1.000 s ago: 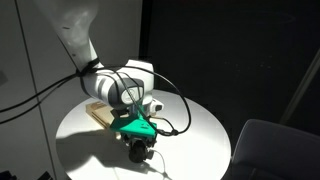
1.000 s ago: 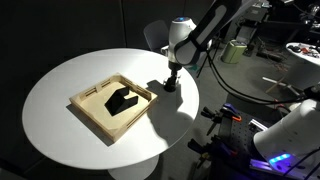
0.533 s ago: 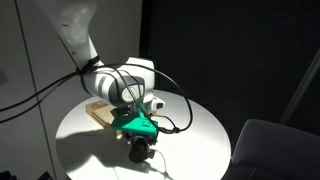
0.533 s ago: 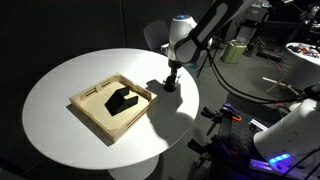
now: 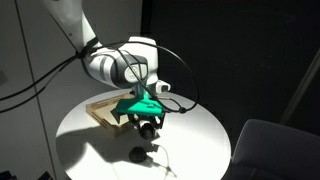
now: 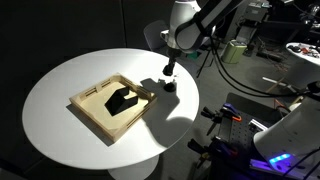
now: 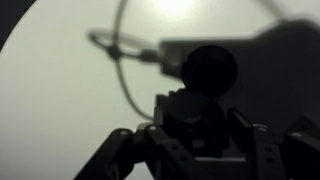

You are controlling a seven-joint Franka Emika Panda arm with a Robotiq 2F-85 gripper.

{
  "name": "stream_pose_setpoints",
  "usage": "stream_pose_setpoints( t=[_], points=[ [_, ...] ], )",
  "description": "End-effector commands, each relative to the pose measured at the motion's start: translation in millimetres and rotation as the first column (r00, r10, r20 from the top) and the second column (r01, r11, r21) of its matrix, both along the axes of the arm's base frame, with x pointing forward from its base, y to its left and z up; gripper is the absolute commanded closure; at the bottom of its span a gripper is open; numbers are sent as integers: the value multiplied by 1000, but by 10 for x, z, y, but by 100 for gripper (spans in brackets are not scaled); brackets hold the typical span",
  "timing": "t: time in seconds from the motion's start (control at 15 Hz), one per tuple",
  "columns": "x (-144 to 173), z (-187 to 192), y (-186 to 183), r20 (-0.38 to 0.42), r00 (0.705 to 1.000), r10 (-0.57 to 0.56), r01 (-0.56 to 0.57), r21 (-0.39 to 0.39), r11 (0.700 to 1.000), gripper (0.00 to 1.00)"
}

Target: Pick up the black object on top of the other on the table and put it in the crate

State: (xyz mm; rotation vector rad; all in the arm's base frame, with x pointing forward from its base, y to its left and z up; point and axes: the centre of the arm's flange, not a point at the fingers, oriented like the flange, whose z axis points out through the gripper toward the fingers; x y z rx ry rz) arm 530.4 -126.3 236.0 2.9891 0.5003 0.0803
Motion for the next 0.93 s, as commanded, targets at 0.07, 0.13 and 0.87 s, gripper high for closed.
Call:
stream_pose_setpoints(
  t=[0.07, 0.13, 0.87],
  points=[
    [295, 492, -40, -15, 998, -62, 62, 28, 998, 60],
    [379, 578, -24, -18, 998, -66, 67, 31, 997, 60],
    [1004, 1016, 815, -70, 996, 57, -55, 30, 998, 60]
  ],
)
